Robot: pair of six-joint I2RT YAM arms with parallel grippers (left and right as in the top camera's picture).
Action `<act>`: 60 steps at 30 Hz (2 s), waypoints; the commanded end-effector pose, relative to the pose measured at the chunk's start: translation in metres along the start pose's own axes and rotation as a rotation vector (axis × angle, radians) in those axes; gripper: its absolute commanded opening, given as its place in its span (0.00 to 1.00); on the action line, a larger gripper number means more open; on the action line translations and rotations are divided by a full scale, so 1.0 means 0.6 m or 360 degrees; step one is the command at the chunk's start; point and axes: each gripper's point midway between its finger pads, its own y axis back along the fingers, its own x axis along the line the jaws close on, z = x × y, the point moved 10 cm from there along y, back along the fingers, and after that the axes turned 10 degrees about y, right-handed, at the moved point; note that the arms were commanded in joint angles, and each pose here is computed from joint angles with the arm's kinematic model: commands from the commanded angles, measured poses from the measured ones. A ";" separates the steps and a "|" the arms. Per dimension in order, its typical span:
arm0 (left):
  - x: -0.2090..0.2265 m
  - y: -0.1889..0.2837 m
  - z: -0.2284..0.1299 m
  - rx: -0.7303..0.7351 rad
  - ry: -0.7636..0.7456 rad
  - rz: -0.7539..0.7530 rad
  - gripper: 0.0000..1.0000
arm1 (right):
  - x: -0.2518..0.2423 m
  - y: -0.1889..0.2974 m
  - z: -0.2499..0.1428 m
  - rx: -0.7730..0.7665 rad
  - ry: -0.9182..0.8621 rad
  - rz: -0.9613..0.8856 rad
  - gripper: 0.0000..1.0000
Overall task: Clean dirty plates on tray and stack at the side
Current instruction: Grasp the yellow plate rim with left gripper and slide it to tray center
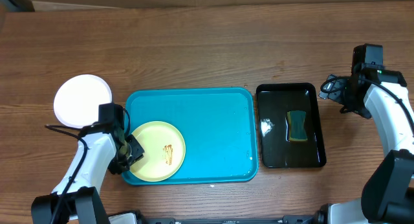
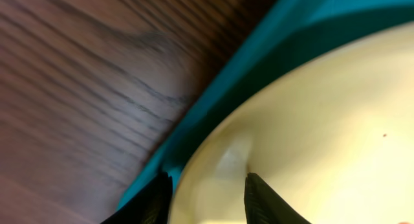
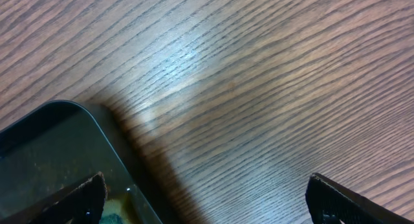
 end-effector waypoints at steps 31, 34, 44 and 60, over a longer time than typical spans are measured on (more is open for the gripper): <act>-0.174 0.042 -0.057 -0.0123 -0.0685 -0.0809 0.54 | -0.003 0.024 0.012 -0.0091 -0.0017 -0.0004 1.00; -0.185 0.065 -0.041 -0.0240 -0.0668 -0.0782 0.56 | -0.003 0.024 0.012 -0.0091 -0.0017 -0.0004 1.00; -0.204 0.133 -0.010 -0.0415 -0.0672 -0.0685 0.52 | -0.003 0.024 0.012 -0.0091 -0.0017 -0.0004 1.00; -0.242 0.054 -0.010 -0.0063 -0.0899 -0.0438 0.45 | -0.003 0.024 0.012 -0.0091 -0.0017 -0.0004 1.00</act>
